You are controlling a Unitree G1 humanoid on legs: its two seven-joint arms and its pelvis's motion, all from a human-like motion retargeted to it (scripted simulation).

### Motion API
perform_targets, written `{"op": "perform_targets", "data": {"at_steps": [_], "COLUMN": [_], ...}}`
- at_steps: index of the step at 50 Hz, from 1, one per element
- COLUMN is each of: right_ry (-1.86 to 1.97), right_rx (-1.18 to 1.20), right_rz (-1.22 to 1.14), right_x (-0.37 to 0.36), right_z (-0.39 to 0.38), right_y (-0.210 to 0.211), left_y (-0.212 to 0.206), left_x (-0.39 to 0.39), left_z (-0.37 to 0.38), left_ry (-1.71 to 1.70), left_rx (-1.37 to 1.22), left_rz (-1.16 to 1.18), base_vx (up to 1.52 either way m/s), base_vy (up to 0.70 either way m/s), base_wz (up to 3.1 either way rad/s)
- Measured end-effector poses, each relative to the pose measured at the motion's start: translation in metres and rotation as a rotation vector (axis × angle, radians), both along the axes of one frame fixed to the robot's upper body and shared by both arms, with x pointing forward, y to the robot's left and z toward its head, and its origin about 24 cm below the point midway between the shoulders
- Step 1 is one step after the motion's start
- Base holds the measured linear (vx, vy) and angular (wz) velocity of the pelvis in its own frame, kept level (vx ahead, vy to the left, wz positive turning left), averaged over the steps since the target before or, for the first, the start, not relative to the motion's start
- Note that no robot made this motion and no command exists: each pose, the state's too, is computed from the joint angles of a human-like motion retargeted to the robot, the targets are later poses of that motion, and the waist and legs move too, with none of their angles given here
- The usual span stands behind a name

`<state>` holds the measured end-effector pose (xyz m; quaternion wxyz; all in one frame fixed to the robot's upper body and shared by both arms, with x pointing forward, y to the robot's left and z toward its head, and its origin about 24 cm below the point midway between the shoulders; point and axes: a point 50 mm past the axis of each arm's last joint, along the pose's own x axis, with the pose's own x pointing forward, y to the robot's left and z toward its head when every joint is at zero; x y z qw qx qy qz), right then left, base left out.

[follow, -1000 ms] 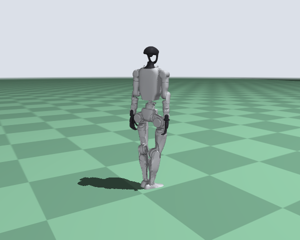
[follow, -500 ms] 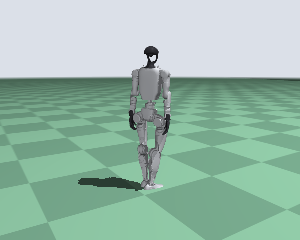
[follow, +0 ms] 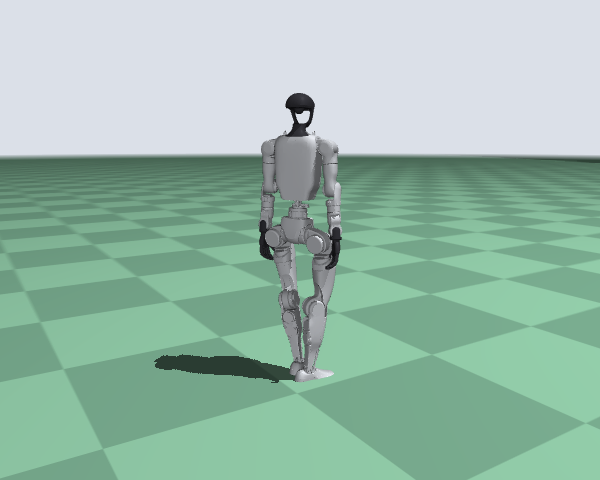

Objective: Upper body actions

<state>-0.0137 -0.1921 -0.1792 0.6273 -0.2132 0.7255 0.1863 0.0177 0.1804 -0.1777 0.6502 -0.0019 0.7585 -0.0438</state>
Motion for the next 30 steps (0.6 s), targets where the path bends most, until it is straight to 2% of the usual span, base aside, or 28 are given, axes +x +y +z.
{"op": "perform_targets", "data": {"at_steps": [8,20,30], "right_ry": [-0.085,-0.185,-0.168], "right_rx": [0.011,0.044,0.01], "right_rz": [0.05,0.148,-0.044], "right_x": [0.024,0.057,0.055], "right_z": [-0.001,0.0,0.002], "right_y": [0.003,0.007,-0.009], "left_y": [0.006,0.029,0.03], "left_x": [0.037,0.025,0.009], "left_z": [0.003,0.005,0.004], "left_ry": [-0.106,-0.072,-0.038], "left_rx": [0.019,0.074,0.088], "left_rz": [-0.115,-0.056,-0.024], "base_vx": [-0.05,-0.12,-0.19], "base_vy": [-0.05,-0.3,-0.3], "base_wz": [-0.73,-2.13,-2.13]}}
